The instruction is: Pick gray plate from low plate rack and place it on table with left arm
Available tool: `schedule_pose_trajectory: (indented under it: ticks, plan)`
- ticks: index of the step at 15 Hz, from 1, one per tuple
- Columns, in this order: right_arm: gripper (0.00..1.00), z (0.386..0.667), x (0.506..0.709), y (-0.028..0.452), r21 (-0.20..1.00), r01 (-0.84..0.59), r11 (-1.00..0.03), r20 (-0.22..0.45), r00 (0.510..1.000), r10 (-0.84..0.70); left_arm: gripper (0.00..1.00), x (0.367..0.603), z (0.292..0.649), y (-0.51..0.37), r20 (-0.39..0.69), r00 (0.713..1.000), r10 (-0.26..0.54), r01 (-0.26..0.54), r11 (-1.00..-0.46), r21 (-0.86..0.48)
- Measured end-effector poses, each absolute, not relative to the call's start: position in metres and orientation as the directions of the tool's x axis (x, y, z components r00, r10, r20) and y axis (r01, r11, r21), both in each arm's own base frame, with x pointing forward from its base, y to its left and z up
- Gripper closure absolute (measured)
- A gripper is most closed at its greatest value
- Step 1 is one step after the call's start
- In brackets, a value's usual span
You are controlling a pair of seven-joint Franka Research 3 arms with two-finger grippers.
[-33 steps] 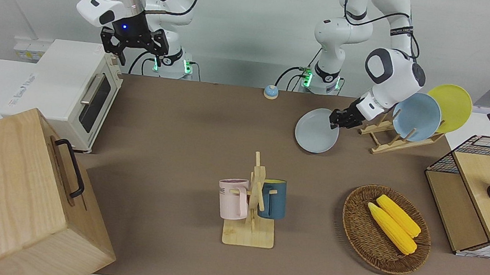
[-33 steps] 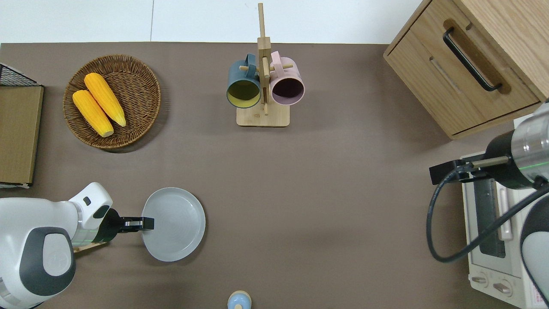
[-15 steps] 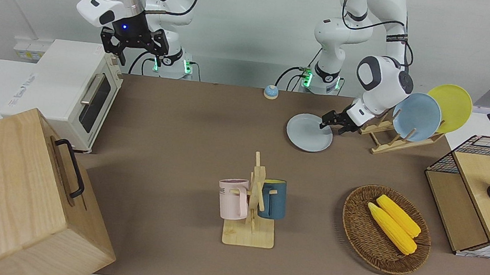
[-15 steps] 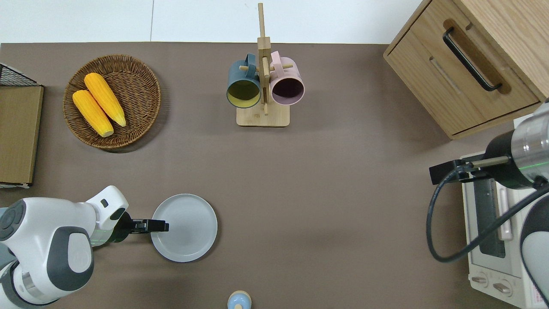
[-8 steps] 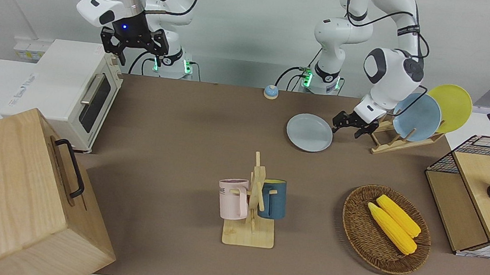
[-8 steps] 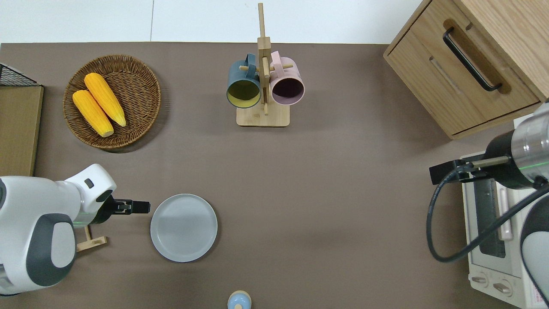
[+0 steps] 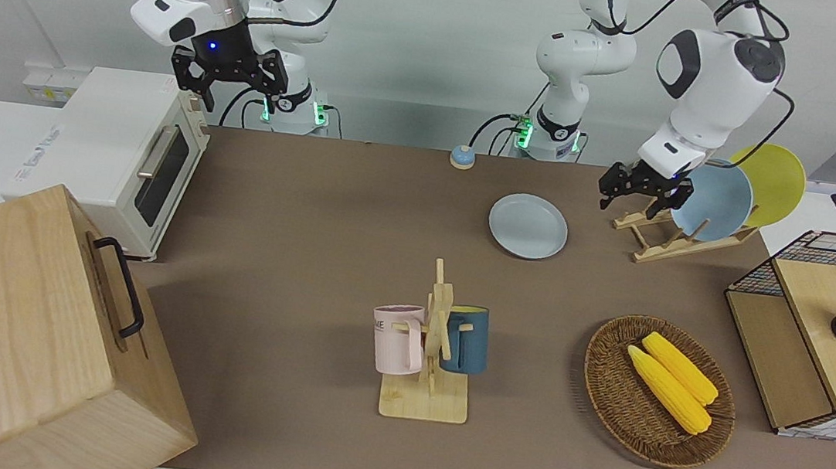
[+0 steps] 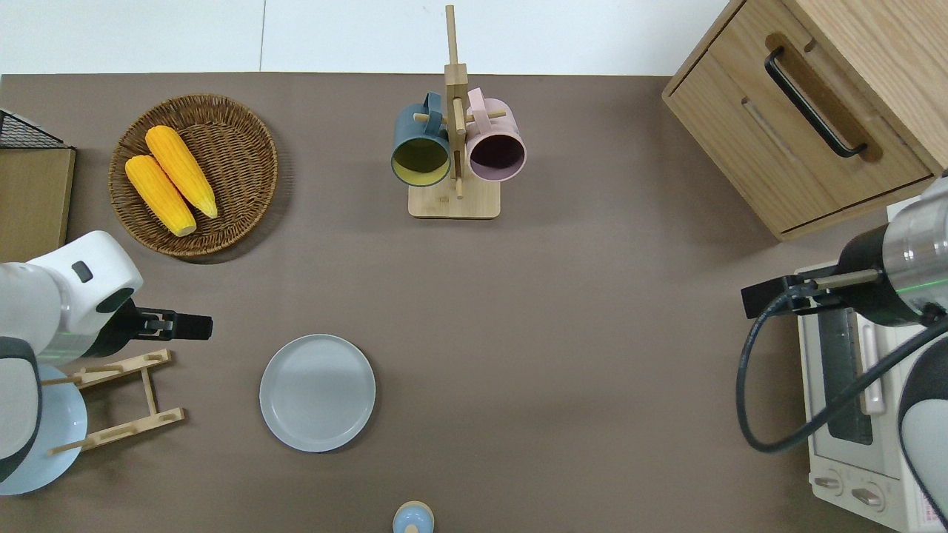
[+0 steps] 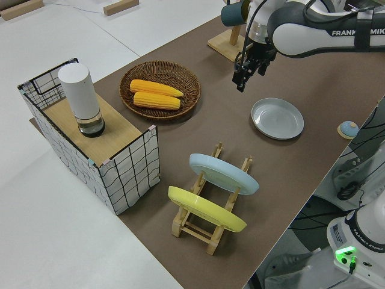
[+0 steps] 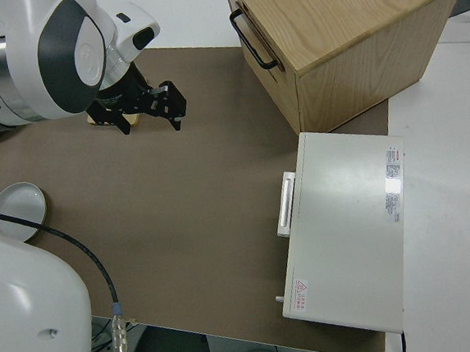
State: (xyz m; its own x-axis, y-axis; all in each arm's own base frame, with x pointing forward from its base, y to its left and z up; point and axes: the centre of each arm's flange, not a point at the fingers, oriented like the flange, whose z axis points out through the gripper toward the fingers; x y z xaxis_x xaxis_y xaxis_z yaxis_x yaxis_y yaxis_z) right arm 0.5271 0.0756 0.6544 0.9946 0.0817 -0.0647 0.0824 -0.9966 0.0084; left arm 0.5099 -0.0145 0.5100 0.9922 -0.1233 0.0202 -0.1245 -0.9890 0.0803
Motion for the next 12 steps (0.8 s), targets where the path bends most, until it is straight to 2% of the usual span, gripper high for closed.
schedule_pose_trajectory:
  ticks: [4, 12]
  plan:
    - [0.01, 0.654, 0.527, 0.076, 0.008, 0.082, -0.997, -0.065, 0.995, 0.082, 0.0, 0.509, 0.541, -0.007, -0.013, 0.99, -0.138, -0.138, -0.99, 0.022]
    - [0.01, 0.654, 0.527, 0.076, 0.008, 0.082, -0.997, -0.065, 0.995, 0.082, 0.0, 0.508, 0.544, -0.005, -0.035, 0.982, -0.186, -0.186, -0.982, -0.012]
